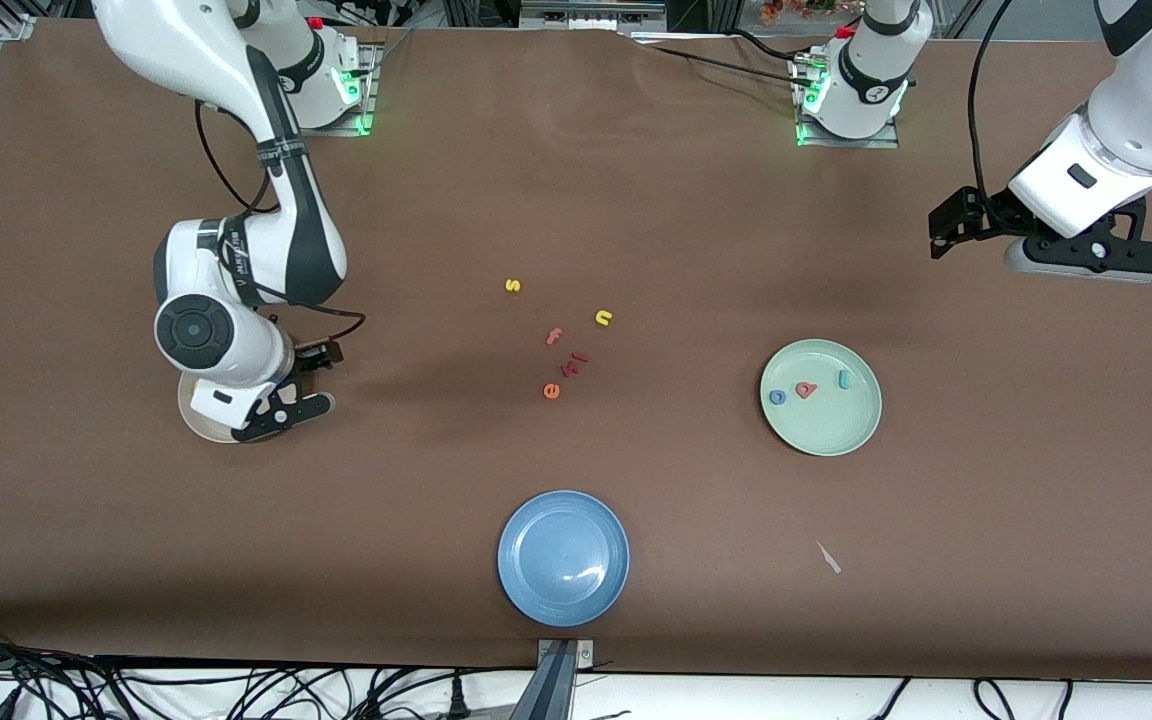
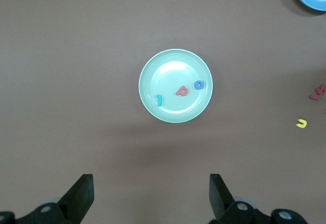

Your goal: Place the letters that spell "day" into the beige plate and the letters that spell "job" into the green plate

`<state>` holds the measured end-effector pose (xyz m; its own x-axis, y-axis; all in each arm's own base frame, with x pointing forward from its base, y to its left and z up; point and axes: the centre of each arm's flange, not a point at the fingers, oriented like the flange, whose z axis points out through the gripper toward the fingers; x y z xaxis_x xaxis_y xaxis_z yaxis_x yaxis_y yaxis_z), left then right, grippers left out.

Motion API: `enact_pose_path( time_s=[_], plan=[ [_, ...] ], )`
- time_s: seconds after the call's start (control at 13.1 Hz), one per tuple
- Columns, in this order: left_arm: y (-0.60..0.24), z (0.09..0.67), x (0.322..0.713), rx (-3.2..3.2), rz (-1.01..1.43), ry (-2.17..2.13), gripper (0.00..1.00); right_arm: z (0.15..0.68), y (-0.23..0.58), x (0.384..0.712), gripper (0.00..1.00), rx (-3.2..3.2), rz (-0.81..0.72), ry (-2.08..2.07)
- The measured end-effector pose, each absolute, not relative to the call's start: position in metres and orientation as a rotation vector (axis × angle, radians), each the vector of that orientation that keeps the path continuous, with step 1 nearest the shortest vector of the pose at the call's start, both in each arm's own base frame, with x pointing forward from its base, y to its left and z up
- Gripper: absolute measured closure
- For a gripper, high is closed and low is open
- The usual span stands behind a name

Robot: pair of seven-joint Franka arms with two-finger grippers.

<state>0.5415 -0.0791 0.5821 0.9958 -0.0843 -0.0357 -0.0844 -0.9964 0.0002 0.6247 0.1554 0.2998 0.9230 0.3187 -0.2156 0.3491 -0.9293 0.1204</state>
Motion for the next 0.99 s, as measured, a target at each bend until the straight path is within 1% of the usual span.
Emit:
enact_pose_path(
  time_s=[0.15,0.38,0.53,0.69,0.99],
  plan=[
    [-0.081,0.59,0.542,-3.127,0.035,0.142,0.0,0.31,0.177,0.619,0.0,2.932,-0.289,0.419],
    [-0.092,0.599,0.54,-3.122,0.021,0.174,0.0,0.342,0.195,0.608,0.0,2.943,-0.358,0.367],
    [-0.089,0.601,0.54,-3.12,0.019,0.166,0.0,0.377,0.2,0.602,0.0,2.964,-0.374,0.337],
    [-0.085,0.601,0.54,-3.119,0.037,0.157,0.0,0.42,0.194,0.596,0.0,2.984,-0.341,0.322],
    [-0.083,0.599,0.538,-3.116,0.067,0.151,0.0,0.501,0.15,0.579,0.0,2.998,-0.278,0.299]
  ],
)
